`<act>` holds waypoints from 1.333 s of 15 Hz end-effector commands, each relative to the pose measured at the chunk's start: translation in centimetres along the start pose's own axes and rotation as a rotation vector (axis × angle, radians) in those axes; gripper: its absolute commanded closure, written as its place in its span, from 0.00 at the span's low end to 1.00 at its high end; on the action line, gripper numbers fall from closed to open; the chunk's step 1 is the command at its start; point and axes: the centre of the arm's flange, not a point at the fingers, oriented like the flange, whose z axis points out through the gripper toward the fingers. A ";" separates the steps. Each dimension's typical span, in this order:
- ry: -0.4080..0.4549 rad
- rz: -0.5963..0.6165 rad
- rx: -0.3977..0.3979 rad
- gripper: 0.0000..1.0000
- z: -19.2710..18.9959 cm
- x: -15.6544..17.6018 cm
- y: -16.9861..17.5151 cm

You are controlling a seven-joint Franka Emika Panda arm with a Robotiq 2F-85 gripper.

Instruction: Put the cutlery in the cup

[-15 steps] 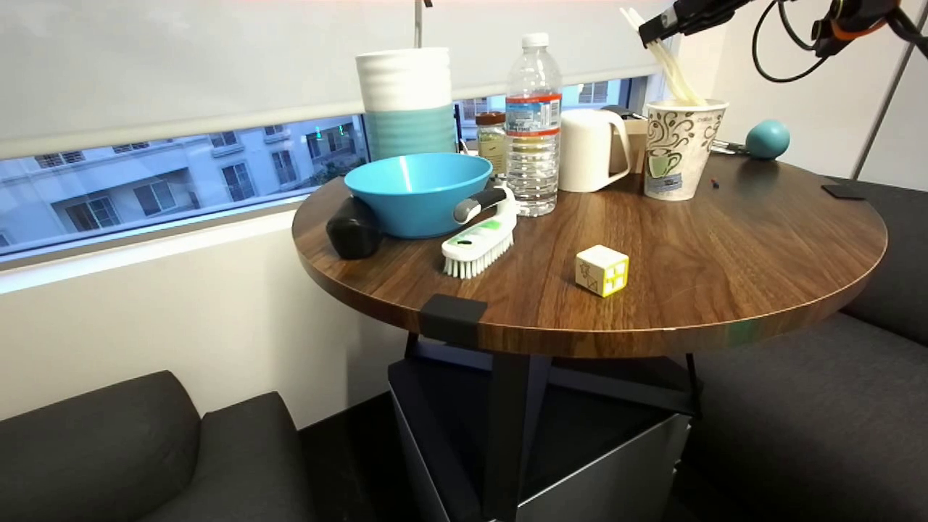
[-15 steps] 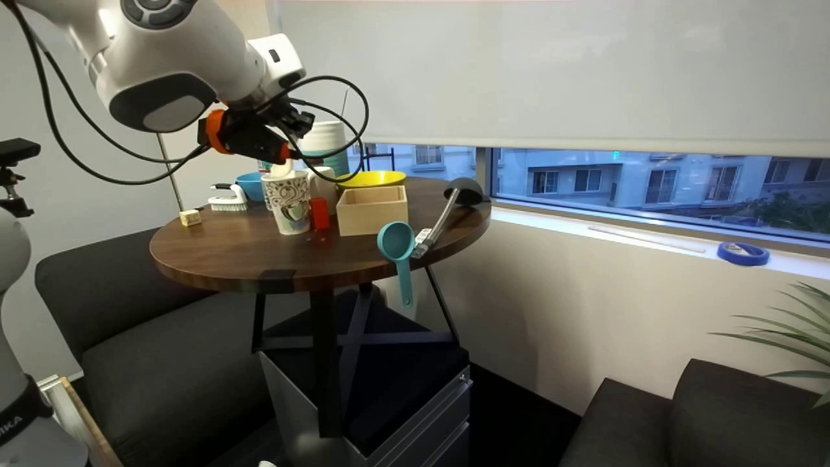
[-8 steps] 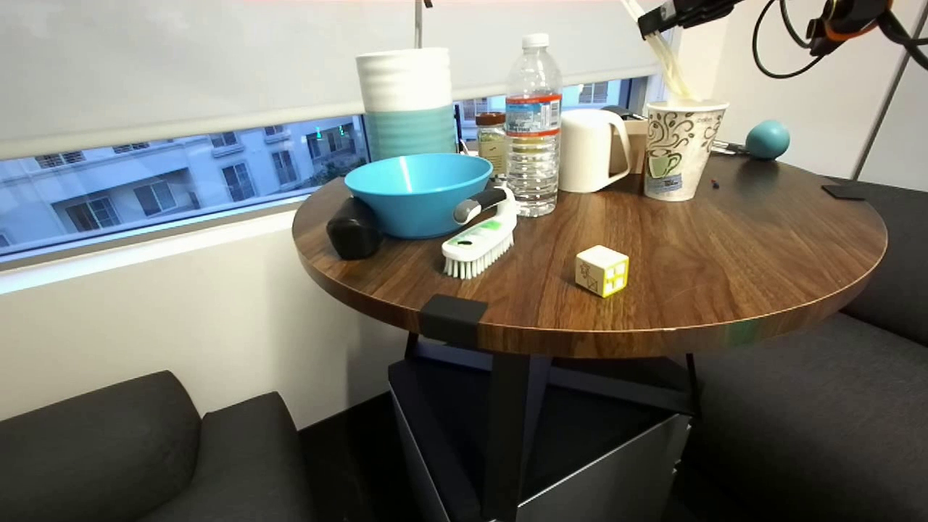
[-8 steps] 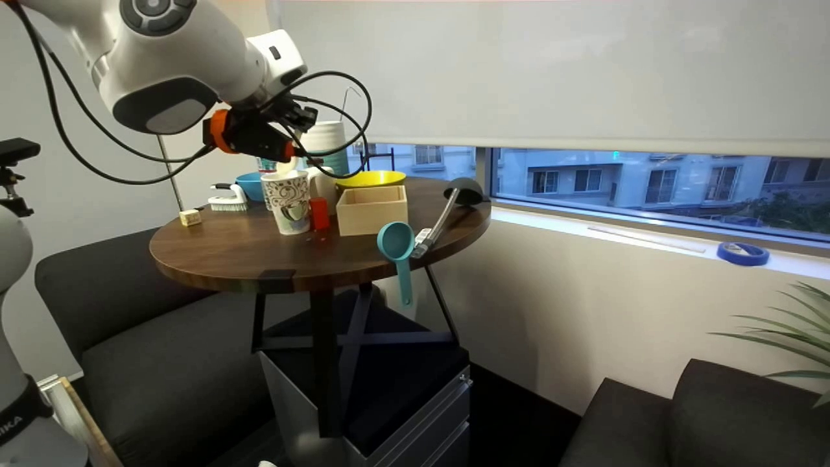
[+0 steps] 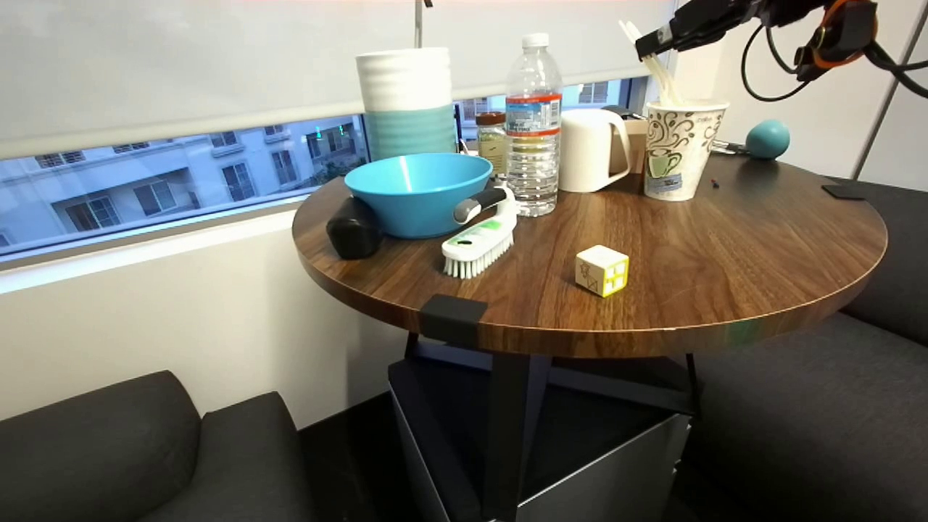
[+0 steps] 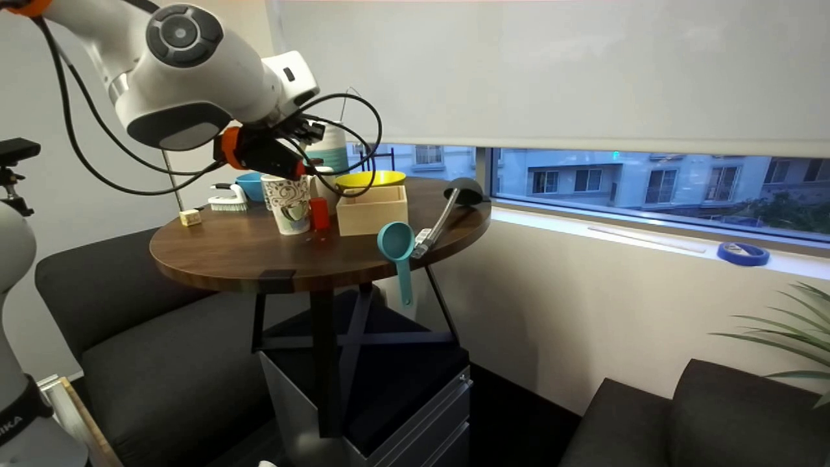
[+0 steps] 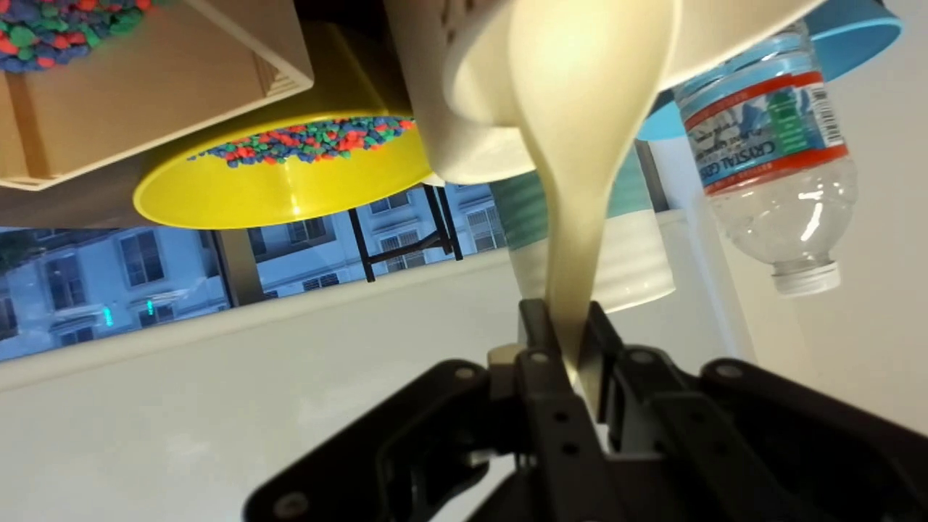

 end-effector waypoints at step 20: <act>-0.062 -0.079 0.112 0.97 -0.6 -4.5 1.6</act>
